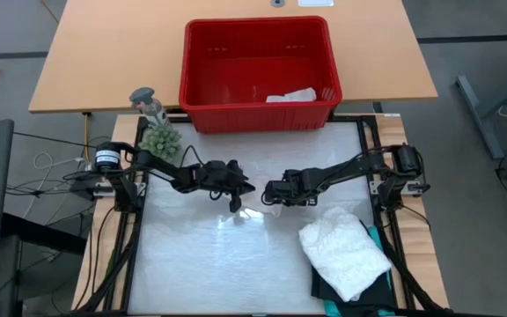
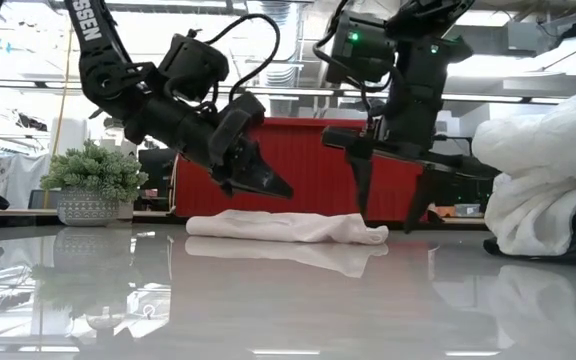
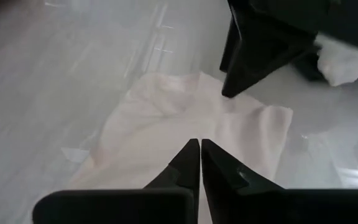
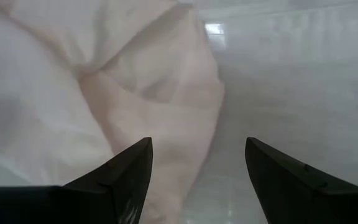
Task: Fold Laundry from Bin
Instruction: Fold the white underwear
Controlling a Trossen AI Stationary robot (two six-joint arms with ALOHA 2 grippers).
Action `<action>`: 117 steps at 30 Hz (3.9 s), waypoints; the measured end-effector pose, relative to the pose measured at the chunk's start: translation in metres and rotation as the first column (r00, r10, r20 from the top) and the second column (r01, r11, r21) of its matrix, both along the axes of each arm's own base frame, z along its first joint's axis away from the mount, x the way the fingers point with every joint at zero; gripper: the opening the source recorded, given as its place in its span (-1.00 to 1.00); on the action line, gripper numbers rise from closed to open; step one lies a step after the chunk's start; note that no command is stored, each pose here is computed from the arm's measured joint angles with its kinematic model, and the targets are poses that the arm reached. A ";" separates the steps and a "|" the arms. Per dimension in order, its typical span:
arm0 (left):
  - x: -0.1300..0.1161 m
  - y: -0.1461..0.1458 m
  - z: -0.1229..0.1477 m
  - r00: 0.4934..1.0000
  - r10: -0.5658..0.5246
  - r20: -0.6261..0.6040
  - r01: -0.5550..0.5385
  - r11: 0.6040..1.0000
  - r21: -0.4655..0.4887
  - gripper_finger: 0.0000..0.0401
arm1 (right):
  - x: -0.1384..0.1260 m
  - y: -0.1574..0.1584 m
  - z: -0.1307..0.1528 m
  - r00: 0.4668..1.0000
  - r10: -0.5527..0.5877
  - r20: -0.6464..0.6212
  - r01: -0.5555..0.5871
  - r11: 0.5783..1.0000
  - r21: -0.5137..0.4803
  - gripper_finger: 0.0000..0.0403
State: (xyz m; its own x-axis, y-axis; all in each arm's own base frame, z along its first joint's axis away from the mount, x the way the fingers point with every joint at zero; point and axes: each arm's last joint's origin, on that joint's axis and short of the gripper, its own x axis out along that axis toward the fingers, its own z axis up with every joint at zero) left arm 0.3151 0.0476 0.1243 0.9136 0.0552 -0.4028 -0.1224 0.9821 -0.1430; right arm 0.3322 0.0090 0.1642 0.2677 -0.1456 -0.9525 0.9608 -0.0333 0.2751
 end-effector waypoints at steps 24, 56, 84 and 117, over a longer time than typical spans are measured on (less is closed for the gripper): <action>0.019 0.006 -0.029 0.990 -0.011 -0.142 0.001 0.998 -0.068 -1.00 | 0.008 -0.002 -0.020 0.995 0.089 -0.036 -0.088 0.996 0.026 -0.50; 0.029 0.007 -0.015 0.992 -0.024 -0.127 0.005 0.990 -0.144 -1.00 | 0.027 -0.005 0.035 0.958 0.272 -0.094 -0.272 0.962 0.017 -0.89; 0.025 0.025 0.025 0.952 0.086 -0.294 -0.072 0.996 0.056 -1.00 | 0.032 -0.015 0.046 0.949 0.303 -0.083 -0.305 0.952 -0.022 -0.90; -0.004 0.017 0.004 0.956 0.003 -0.292 -0.034 0.995 -0.099 -1.00 | 0.045 -0.048 0.076 0.923 0.338 0.181 -0.314 0.938 -0.149 -0.90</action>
